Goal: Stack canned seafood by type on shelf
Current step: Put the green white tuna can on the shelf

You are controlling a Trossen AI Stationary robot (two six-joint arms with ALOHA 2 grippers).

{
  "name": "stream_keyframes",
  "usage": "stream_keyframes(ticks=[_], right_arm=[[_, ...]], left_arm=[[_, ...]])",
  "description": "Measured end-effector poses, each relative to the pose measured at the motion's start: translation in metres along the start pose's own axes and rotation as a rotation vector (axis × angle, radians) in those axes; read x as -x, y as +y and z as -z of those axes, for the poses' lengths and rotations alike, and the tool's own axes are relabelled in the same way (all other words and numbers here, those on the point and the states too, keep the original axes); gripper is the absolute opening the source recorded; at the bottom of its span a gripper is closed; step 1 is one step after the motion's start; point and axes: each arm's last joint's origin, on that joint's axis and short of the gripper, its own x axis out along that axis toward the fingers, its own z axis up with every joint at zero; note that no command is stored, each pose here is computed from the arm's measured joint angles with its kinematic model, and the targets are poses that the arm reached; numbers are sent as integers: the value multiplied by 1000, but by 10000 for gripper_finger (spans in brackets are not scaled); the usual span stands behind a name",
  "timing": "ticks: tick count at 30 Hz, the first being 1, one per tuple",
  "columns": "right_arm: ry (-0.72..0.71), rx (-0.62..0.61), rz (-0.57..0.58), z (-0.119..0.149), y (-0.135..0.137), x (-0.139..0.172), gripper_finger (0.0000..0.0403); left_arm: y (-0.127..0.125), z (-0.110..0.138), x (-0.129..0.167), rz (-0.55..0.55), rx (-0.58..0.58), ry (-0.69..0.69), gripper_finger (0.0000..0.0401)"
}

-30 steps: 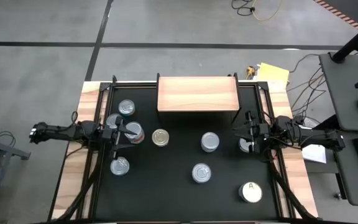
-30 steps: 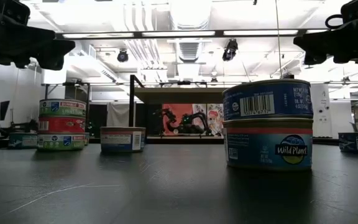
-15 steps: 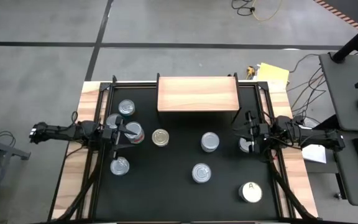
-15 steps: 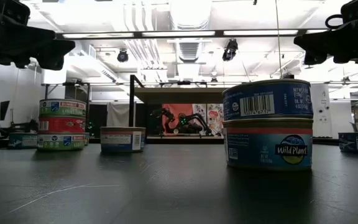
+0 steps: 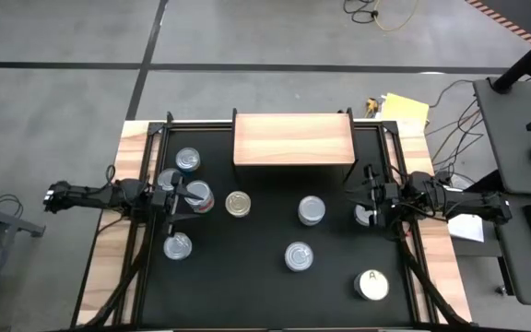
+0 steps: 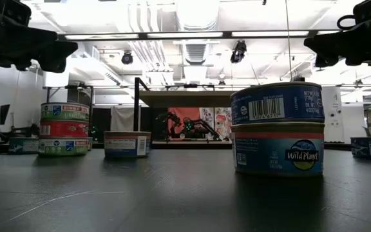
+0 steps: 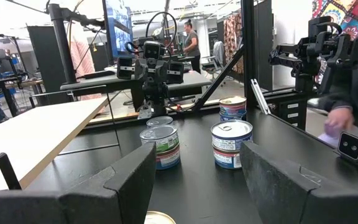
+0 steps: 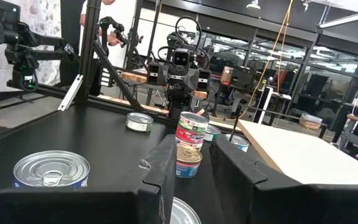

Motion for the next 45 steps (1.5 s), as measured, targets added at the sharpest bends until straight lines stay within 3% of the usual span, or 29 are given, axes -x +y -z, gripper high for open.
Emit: stream_keyframes(ticks=[12,30,36,41,45], right_arm=[[0,1,0,0,0,0,63],[-1,0,0,0,0,0,95],[0,1,0,0,0,0,89],[0,1,0,0,0,0,75],[0,1,0,0,0,0,67]], left_arm=[[0,0,0,0,0,0,217],[0,0,0,0,0,0,217],[2,-5,0,-39,-25,-53,217],[3,-17,2,-34,202,-180,217],[3,-21,2,-32,225,-219,217]])
